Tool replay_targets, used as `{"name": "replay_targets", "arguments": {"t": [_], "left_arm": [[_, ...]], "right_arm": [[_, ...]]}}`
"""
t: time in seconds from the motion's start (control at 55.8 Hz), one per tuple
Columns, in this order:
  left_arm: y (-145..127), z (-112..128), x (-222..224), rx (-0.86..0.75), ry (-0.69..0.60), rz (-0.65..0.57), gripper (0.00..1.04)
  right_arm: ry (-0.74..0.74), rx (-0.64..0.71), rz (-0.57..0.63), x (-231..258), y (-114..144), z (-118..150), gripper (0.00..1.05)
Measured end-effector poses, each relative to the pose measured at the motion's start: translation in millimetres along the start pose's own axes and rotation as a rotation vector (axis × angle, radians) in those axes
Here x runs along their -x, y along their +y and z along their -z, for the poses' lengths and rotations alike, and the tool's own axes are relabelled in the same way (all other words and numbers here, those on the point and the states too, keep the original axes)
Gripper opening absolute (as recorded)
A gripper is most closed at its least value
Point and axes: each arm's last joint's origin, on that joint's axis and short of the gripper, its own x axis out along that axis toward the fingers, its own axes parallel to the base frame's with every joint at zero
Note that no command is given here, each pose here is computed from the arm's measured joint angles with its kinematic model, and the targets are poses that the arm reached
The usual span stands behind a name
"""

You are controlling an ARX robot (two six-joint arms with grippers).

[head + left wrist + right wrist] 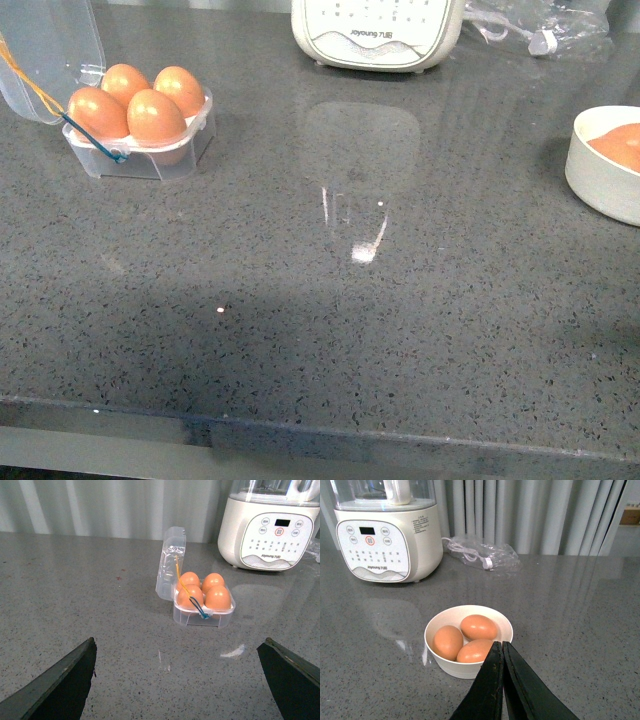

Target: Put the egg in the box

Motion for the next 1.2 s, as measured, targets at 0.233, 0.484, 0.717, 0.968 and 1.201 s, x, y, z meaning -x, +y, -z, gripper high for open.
{"name": "replay_targets", "arguments": {"t": [0.233, 0.484, 0.717, 0.968, 1.201], "left_arm": [[0, 0, 0, 0.000, 0.000, 0.000, 0.98], [0, 0, 0, 0.000, 0.000, 0.000, 0.98], [0, 0, 0, 0.000, 0.000, 0.000, 0.98], [0, 0, 0, 0.000, 0.000, 0.000, 0.98], [0, 0, 0, 0.000, 0.000, 0.000, 0.98]], "right_arm": [[-0.001, 0.000, 0.000, 11, 0, 7, 0.03], [-0.013, 0.000, 0.000, 18, 0, 13, 0.03], [-0.015, 0.000, -0.001, 25, 0, 12, 0.03], [-0.016, 0.000, -0.001, 30, 0, 12, 0.03], [0.019, 0.000, -0.001, 40, 0, 18, 0.03]]}}
